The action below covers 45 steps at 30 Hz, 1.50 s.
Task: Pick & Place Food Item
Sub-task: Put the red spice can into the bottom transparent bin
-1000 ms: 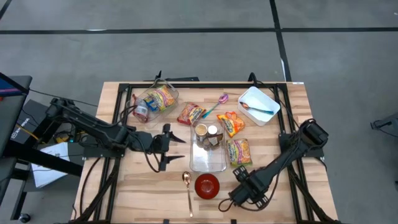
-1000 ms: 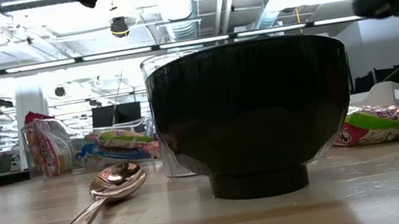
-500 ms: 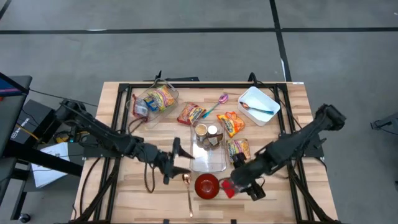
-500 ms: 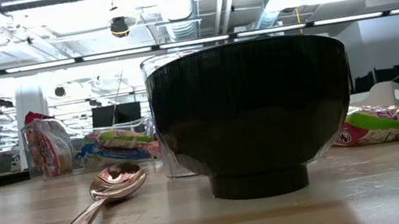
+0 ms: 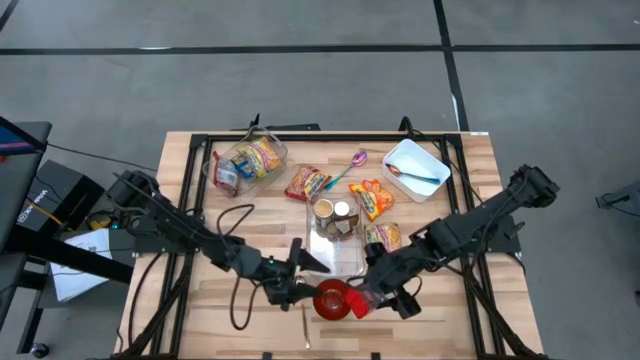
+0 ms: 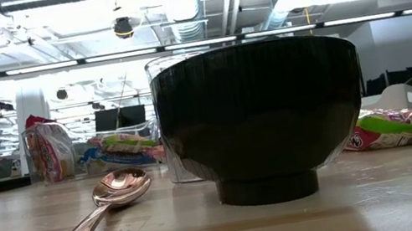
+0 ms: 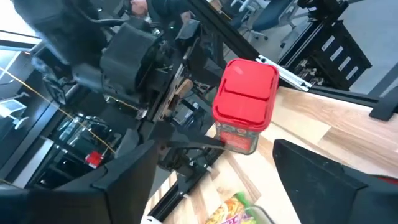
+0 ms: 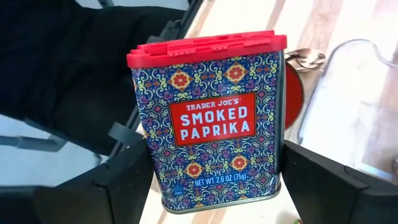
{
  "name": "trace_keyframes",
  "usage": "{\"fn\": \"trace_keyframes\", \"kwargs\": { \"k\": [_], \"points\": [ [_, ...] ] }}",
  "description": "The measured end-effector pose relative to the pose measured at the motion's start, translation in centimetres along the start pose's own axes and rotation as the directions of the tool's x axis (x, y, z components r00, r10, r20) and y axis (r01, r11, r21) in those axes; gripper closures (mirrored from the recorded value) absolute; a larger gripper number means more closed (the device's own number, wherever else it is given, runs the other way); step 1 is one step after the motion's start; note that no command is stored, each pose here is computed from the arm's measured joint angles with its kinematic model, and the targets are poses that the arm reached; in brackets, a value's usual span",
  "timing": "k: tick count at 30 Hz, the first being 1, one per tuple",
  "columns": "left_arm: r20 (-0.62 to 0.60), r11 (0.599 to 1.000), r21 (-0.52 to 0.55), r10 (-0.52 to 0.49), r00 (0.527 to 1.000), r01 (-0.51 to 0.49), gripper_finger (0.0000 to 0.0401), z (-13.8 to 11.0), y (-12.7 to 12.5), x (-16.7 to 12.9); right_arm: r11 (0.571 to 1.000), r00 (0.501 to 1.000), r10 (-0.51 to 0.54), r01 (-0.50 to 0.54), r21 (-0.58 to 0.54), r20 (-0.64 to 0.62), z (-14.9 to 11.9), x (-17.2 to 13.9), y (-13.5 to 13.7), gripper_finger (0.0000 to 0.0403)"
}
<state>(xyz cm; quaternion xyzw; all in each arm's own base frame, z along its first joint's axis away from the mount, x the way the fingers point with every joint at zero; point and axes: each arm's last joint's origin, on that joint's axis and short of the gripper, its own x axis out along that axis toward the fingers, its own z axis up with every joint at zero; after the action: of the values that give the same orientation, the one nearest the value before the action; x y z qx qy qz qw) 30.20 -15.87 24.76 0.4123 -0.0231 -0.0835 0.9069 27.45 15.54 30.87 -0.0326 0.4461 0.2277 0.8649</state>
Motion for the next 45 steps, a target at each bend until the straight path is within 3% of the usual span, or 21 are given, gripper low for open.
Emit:
{"fn": "trace_keyframes", "kwargs": {
  "k": [9,19,45],
  "points": [
    [-0.022,0.999,0.035,-0.032,0.999,0.032,0.0051,0.6,-0.9,2.1,0.998,1.0,-0.016,0.015,0.054,0.015,0.3,-0.2,-1.9,0.0092],
    [-0.076,0.989,0.147,-0.011,0.997,0.023,0.0059,0.9,-1.9,4.0,0.998,0.999,0.009,-0.013,0.067,0.051,0.7,-0.3,-2.5,0.0092],
    [-0.016,0.995,0.1,-0.011,1.0,0.013,0.0078,0.8,-1.1,4.3,1.0,0.997,0.013,-0.014,0.02,0.082,1.1,-0.7,-4.7,0.0092]
  ]
}}
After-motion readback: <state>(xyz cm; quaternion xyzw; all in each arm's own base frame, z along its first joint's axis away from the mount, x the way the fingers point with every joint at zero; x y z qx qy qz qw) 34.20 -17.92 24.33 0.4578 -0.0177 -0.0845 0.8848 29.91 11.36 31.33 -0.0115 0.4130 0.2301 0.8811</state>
